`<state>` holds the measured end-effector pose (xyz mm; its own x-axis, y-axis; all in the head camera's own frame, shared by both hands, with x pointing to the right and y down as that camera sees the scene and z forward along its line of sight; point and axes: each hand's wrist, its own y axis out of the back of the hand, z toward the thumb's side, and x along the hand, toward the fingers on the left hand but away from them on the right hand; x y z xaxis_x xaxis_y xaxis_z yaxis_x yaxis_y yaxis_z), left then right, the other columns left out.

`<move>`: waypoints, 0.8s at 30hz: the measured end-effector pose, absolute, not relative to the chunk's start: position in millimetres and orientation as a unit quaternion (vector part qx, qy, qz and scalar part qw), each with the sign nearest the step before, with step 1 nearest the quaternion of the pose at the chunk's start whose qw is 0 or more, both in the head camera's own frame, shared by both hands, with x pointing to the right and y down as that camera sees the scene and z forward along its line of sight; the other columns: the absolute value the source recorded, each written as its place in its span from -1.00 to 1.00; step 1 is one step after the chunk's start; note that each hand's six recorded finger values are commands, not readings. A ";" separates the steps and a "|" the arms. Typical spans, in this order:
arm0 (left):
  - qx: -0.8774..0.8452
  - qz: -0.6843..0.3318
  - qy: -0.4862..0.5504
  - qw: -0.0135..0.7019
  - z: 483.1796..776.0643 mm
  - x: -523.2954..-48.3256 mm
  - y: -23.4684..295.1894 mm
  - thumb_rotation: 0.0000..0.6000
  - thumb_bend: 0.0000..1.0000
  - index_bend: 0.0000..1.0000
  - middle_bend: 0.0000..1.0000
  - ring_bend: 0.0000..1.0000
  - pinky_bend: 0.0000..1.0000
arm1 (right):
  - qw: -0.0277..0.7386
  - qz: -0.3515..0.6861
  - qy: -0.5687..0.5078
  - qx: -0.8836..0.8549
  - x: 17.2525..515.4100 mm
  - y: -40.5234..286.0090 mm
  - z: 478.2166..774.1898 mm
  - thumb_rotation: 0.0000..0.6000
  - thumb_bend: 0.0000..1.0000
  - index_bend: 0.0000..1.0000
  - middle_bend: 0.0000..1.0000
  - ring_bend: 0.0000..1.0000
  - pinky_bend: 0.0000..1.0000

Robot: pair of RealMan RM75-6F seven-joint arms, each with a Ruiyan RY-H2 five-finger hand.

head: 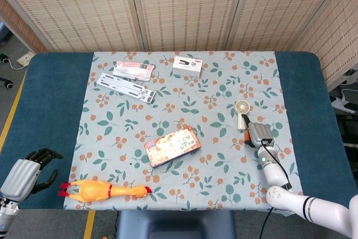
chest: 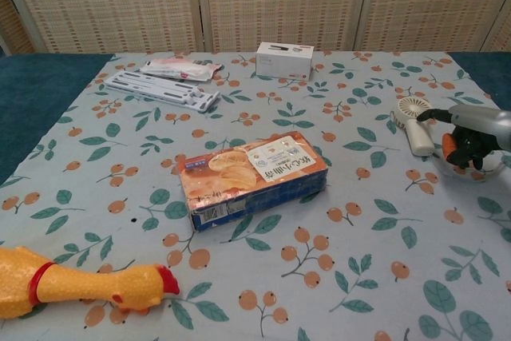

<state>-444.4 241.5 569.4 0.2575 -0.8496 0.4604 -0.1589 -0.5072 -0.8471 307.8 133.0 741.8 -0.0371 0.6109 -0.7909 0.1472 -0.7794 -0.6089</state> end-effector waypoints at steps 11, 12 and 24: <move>-0.712 -0.496 0.355 0.348 568.6 -445.7 242.6 1.00 -0.10 -0.30 -0.30 -0.48 -0.26 | 0.170 0.667 -0.280 -0.669 312.1 134.8 745.5 1.00 0.90 -0.94 0.60 0.09 0.12; -0.712 -0.496 0.355 0.348 568.6 -445.8 242.7 1.00 -0.10 -0.30 -0.30 -0.48 -0.26 | 0.169 0.667 -0.280 -0.669 312.3 135.0 745.8 1.00 0.90 -0.94 0.60 0.09 0.12; -0.712 -0.495 0.356 0.348 568.7 -444.8 241.4 1.00 -0.10 -0.30 -0.30 -0.48 -0.26 | 0.162 0.669 -0.283 -0.668 315.7 136.2 748.1 1.00 0.90 -0.94 0.60 0.09 0.12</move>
